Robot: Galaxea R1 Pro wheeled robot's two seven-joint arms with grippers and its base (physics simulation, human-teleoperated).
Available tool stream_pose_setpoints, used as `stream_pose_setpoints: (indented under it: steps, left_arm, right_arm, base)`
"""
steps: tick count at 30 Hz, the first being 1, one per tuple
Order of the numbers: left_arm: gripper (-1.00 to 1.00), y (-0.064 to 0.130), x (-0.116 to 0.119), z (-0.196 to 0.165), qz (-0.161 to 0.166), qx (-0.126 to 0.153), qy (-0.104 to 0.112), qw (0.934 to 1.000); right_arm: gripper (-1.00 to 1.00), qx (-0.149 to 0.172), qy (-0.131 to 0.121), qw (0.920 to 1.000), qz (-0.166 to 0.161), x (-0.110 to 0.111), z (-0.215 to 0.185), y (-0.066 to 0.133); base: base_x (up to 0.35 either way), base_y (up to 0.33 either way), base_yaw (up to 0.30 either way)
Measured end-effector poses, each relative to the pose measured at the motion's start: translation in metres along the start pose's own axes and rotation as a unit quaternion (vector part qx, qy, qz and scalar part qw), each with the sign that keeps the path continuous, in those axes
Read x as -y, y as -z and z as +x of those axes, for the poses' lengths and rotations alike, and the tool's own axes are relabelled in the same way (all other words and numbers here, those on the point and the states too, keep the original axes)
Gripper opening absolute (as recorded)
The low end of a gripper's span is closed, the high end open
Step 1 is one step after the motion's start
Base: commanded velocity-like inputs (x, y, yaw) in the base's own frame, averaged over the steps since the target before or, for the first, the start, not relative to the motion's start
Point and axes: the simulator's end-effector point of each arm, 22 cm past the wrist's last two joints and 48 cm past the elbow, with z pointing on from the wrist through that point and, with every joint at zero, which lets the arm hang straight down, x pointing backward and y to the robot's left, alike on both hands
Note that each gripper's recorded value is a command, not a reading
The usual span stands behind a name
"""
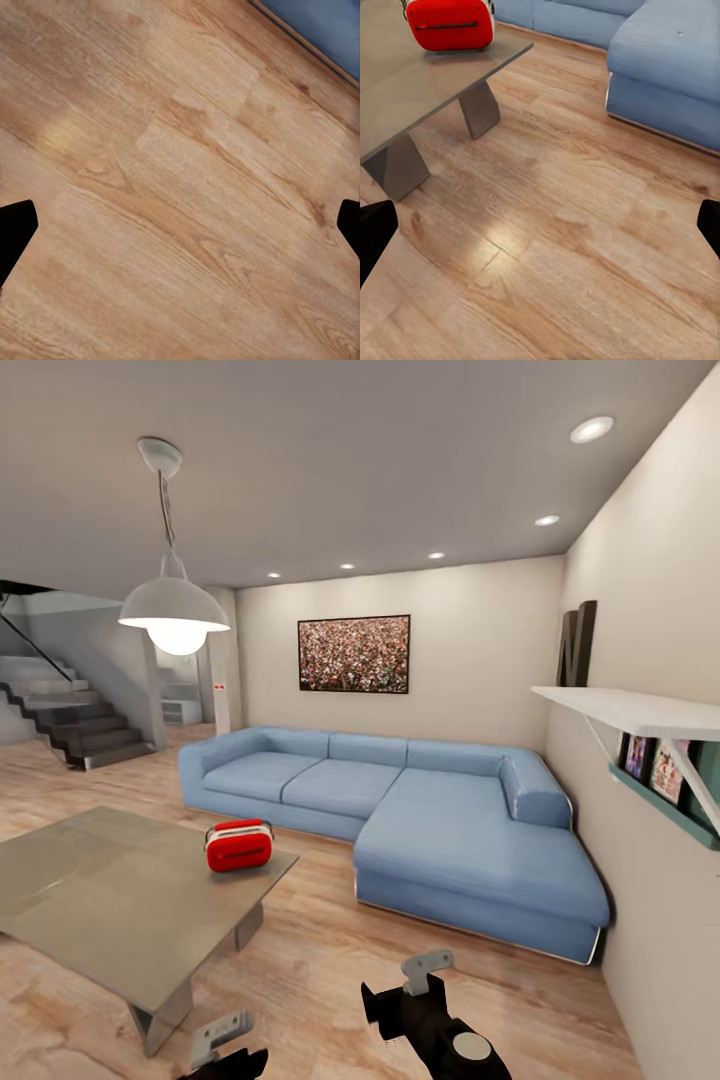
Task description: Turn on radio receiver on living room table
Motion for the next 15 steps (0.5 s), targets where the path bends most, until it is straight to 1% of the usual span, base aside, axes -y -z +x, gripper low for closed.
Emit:
stream_pose_setpoints:
  steps: [15]
  left_arm:
    - [1.0,0.0,0.0,-0.0002,0.0,0.001,0.0,1.0]
  right_arm:
    - [1.0,0.0,0.0,1.0,0.0,-0.0001,0.0002,-0.0001]
  base:
    - [0.293,0.12,0.0]
